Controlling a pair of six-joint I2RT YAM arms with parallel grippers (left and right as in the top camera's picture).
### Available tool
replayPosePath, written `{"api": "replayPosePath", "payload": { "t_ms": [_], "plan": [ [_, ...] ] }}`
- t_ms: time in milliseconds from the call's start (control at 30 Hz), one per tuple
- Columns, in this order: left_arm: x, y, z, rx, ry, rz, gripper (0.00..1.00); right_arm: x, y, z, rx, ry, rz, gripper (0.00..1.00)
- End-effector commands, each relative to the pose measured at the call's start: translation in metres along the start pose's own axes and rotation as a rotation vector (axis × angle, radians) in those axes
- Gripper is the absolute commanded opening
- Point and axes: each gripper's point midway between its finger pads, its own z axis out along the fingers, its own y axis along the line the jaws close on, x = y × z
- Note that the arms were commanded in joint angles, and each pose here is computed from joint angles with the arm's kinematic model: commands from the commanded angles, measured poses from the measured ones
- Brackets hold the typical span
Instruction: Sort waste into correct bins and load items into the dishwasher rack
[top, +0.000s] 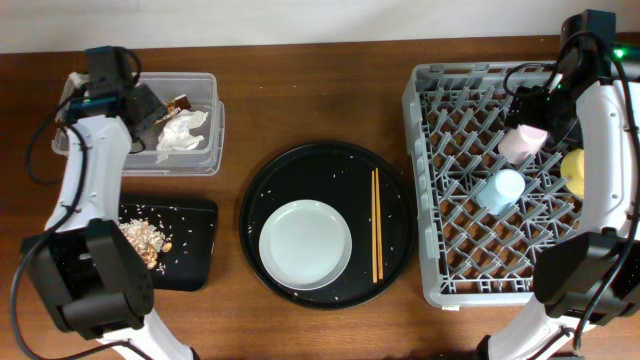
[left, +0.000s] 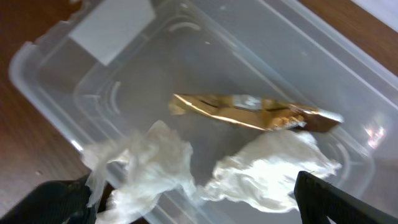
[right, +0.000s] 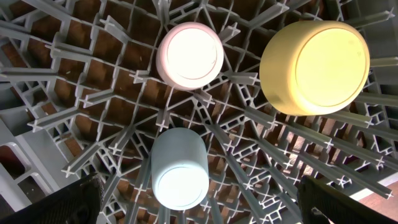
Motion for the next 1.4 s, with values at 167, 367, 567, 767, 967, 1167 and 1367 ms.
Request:
{"api": "replayPosePath", "payload": {
  "t_ms": [167,367,567,767,967,1167,1367],
  "plan": [
    [-0.037,-0.016,-0.012,0.392,0.009,-0.128,0.99,-0.001,-0.003,0.001,0.014,0.000,0.011,0.98],
    [-0.060,-0.058,-0.029,0.575,-0.119,0.020,0.99,-0.001,-0.003,0.001,0.014,0.000,0.011,0.98],
    [-0.057,-0.057,-0.022,0.480,-0.144,0.065,0.99,-0.001,-0.003,0.001,0.014,0.000,0.011,0.98],
    [-0.024,-0.058,0.007,0.442,-0.067,0.253,0.99,-0.001,-0.003,0.001,0.014,-0.001,0.011,0.98],
    [-0.032,-0.065,0.002,0.488,-0.180,0.576,0.99,-0.001,-0.003,0.001,0.014,0.000,0.011,0.98],
    [-0.063,0.069,0.022,0.154,-0.088,-0.061,0.99,-0.001,-0.003,0.001,0.014,0.000,0.011,0.98],
    [-0.051,0.198,0.032,0.004,0.007,-0.367,0.99,-0.001,-0.003,0.001,0.014,0.000,0.011,0.98]
  ]
}}
